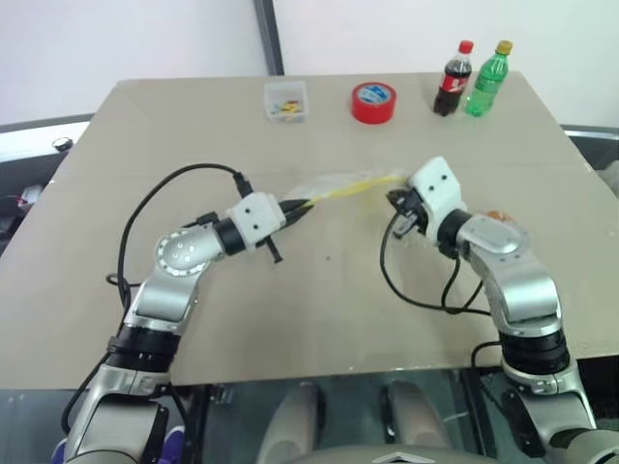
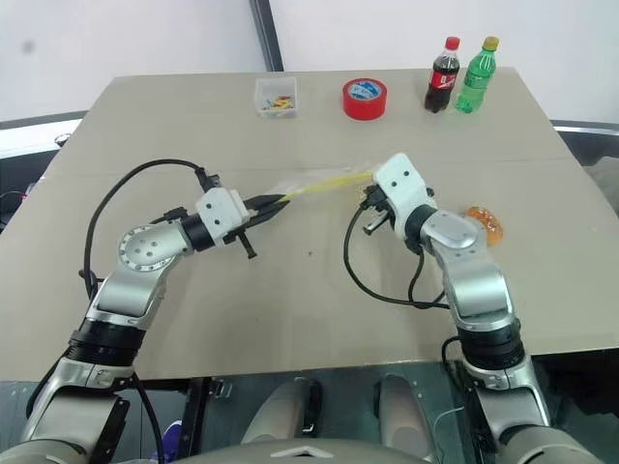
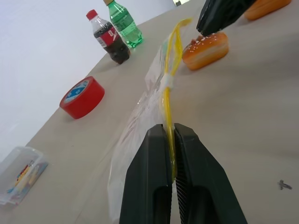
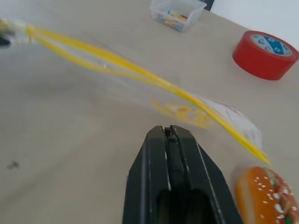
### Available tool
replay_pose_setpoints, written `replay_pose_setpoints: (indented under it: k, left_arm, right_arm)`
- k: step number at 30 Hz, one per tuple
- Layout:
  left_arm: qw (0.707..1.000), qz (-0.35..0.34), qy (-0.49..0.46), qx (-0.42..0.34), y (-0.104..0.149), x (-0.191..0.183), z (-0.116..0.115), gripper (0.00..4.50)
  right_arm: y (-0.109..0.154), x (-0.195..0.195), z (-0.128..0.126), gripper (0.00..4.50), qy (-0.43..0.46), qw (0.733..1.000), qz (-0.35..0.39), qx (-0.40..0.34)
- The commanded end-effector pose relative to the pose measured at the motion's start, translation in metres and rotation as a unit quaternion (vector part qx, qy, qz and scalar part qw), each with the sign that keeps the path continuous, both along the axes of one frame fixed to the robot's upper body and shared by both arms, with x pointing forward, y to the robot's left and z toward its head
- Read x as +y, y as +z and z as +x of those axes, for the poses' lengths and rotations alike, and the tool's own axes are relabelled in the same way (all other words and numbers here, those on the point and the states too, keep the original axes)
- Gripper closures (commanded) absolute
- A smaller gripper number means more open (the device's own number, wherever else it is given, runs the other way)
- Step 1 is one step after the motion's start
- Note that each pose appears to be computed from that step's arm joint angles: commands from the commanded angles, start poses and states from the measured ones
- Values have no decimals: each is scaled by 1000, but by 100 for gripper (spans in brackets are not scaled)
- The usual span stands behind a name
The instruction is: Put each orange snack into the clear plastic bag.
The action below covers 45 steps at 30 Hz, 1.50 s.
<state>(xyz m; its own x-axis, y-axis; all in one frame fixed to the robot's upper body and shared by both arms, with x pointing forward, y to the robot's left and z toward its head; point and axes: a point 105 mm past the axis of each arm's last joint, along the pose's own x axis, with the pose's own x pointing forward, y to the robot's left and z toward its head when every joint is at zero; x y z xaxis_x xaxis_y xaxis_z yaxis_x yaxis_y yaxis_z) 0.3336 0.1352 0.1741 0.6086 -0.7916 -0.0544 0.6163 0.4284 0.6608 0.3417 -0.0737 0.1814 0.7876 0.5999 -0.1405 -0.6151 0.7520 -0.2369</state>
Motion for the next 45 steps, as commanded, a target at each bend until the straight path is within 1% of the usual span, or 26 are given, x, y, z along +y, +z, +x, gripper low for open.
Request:
replay_pose_setpoints:
  k: [1,6,11,18,22,26,28,34,39,45]
  left_arm:
    - [999,-5,-4,-34,20,1,-3,450]
    - [999,0,-6,-37,20,0,-5,450]
    - [999,-1,-7,-35,20,-2,-7,450]
    - [999,1,-4,-33,19,-2,-9,450]
    - [999,1,0,-33,19,-1,-9,450]
    - [999,2,0,-33,19,-1,-10,450]
    - [999,3,0,-34,19,-2,-10,450]
    - [999,4,-4,-38,19,-3,-11,450]
    - [999,2,-6,-38,19,-5,-12,450]
    - [999,-4,-3,-37,19,-5,-12,450]
  right_arm:
    - [23,12,-7,448,21,999,45,-13]
    - [30,34,-13,448,54,995,78,0]
    - [32,47,-15,448,71,994,88,8]
    - [35,50,-19,448,83,991,104,20]
    - [41,55,-34,448,131,983,123,31]
    - [48,55,-39,448,141,980,138,30]
    - [50,54,-38,448,138,980,141,29]
    - [50,49,-23,448,95,986,136,21]
    - [42,46,-14,448,70,990,119,24]
    - [32,43,-10,448,54,992,104,38]
